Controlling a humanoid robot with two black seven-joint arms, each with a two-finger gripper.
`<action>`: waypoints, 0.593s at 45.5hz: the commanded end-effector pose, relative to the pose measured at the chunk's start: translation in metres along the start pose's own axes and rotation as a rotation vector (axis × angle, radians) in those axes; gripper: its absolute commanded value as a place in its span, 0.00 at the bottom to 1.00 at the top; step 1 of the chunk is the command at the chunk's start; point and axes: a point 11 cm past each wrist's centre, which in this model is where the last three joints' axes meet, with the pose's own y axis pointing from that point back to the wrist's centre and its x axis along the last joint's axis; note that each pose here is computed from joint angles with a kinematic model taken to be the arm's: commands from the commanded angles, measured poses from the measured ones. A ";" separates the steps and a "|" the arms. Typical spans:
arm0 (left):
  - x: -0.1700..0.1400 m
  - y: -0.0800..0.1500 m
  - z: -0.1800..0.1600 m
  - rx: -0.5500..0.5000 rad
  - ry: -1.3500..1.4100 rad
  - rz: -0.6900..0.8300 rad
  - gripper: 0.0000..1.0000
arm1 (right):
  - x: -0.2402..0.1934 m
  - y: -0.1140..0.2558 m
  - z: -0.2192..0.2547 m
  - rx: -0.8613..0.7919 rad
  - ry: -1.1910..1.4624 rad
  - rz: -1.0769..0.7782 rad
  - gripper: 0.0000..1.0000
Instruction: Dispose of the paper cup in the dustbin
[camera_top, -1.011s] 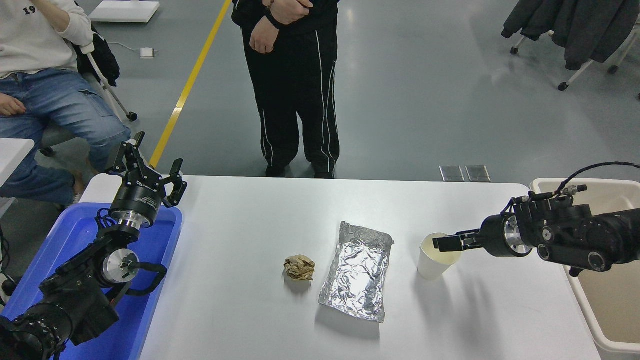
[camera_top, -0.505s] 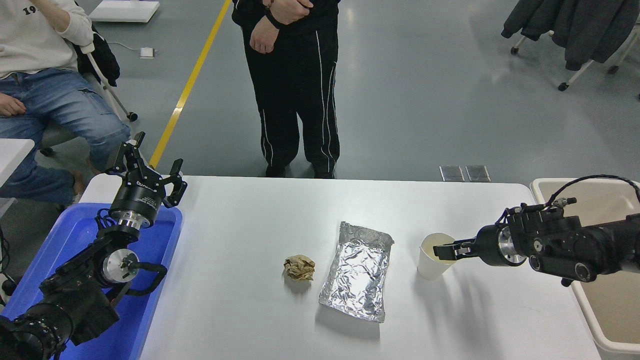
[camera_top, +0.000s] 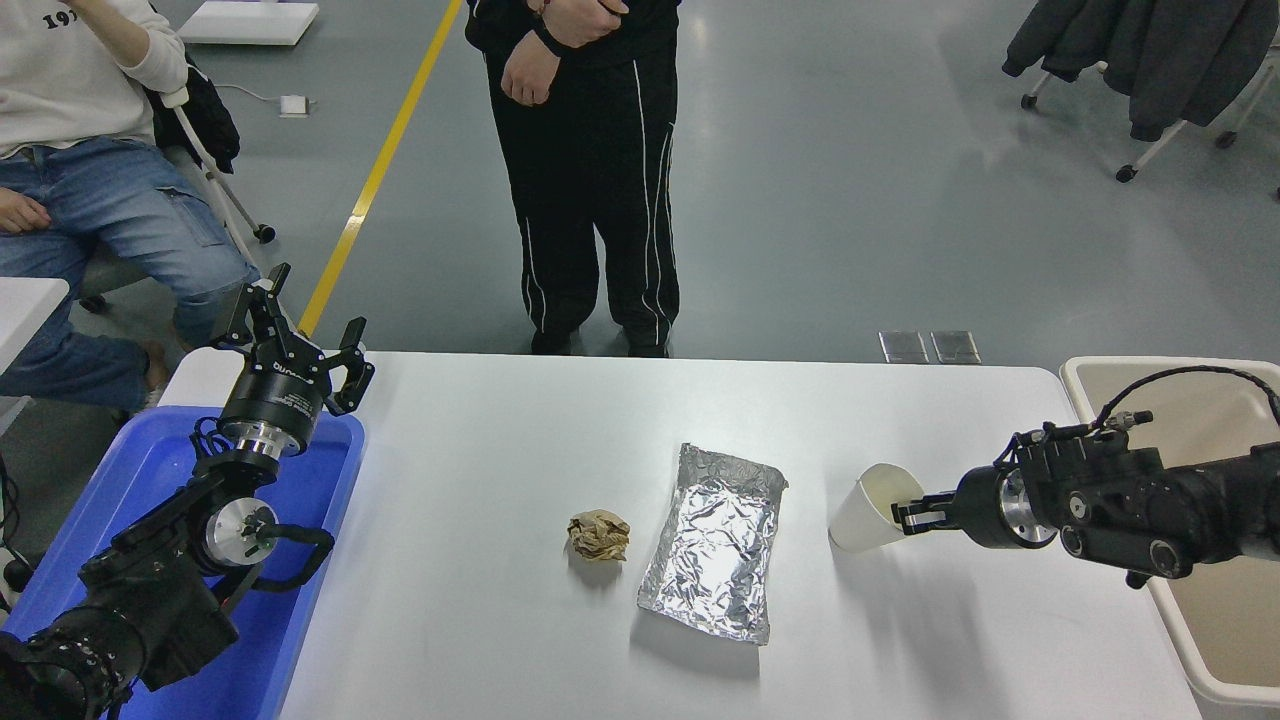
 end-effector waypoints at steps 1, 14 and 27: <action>0.000 0.000 0.000 0.000 0.000 0.000 1.00 | 0.004 0.000 0.000 0.002 -0.005 0.014 0.00; 0.000 0.000 0.000 0.000 0.000 0.000 1.00 | 0.038 0.018 0.010 0.000 -0.081 0.129 0.00; 0.000 0.000 0.000 0.000 0.000 0.000 1.00 | 0.096 0.084 0.038 0.069 -0.236 0.271 0.00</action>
